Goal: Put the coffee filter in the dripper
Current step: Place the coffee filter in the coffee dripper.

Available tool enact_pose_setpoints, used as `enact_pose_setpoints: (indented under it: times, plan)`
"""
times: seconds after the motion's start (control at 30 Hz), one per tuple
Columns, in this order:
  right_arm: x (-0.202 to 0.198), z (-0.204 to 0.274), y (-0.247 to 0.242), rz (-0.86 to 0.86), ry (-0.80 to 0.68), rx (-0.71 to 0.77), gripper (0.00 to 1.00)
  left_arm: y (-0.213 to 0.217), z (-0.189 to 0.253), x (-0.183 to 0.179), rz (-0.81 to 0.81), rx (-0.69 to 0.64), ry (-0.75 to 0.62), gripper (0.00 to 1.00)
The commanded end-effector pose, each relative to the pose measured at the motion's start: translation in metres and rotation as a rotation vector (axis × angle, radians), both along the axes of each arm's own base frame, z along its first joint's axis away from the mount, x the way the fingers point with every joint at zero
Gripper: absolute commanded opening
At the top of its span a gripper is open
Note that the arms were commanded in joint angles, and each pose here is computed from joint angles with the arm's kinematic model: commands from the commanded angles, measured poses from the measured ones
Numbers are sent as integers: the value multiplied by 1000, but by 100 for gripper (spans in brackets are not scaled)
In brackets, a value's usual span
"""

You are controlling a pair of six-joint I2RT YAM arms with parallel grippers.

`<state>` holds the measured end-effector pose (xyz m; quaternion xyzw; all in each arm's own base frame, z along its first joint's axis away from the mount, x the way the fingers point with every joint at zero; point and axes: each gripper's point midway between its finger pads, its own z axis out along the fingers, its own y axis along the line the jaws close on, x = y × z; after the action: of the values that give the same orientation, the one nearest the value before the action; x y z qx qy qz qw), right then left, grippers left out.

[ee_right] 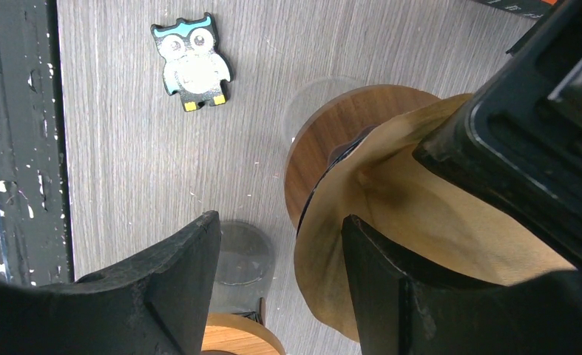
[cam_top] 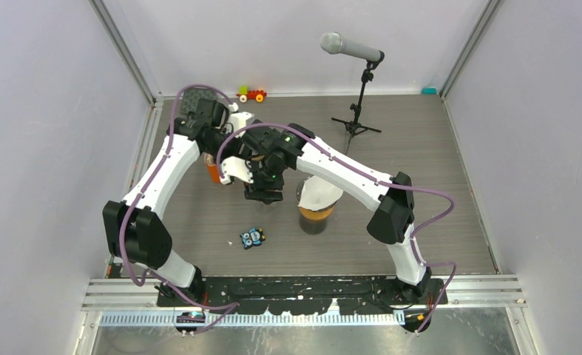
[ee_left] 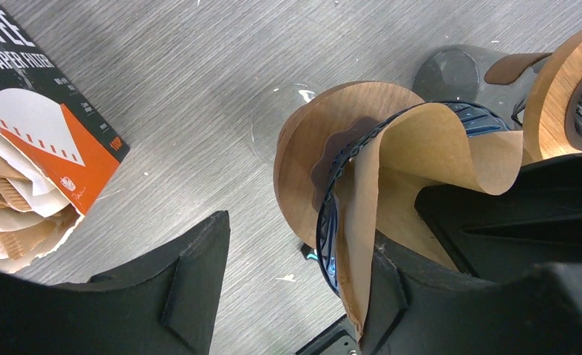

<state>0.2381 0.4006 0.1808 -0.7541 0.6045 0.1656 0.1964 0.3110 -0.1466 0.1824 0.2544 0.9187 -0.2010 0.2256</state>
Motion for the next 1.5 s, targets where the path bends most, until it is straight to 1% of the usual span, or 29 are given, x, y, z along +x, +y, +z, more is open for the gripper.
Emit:
enact_pose_setpoints:
  times: [0.0, 0.23, 0.4, 0.47, 0.5, 0.7, 0.8, 1.23, 1.47]
  plan:
    - [0, 12, -2, -16, -7, 15, 66, 0, 0, 4, -20, 7, -22, 60]
    - [-4, 41, 2, -29, -6, 80, 66, -2, 20, 10, -26, -1, -70, 61]
    - [-6, 52, 3, -39, -2, 106, 66, -4, 31, 13, -26, -18, -90, 63]
    - [-8, 53, 3, -39, 4, 109, 66, -5, 33, 12, -28, -25, -95, 70]
    - [-8, 53, 2, -41, 4, 110, 66, -6, 35, 13, -28, -29, -99, 71]
    - [-6, 55, 3, -46, -2, 114, 67, -8, 40, 12, -33, -42, -110, 73]
    - [-6, 55, 3, -44, -5, 113, 67, -7, 36, 14, -32, -35, -110, 73]
    - [-4, 20, 0, -36, 30, 43, 67, -10, -1, 12, -43, -36, -32, 73]
    - [-6, 10, 0, -38, 53, 31, 67, -9, -11, 9, -47, -32, -18, 73]
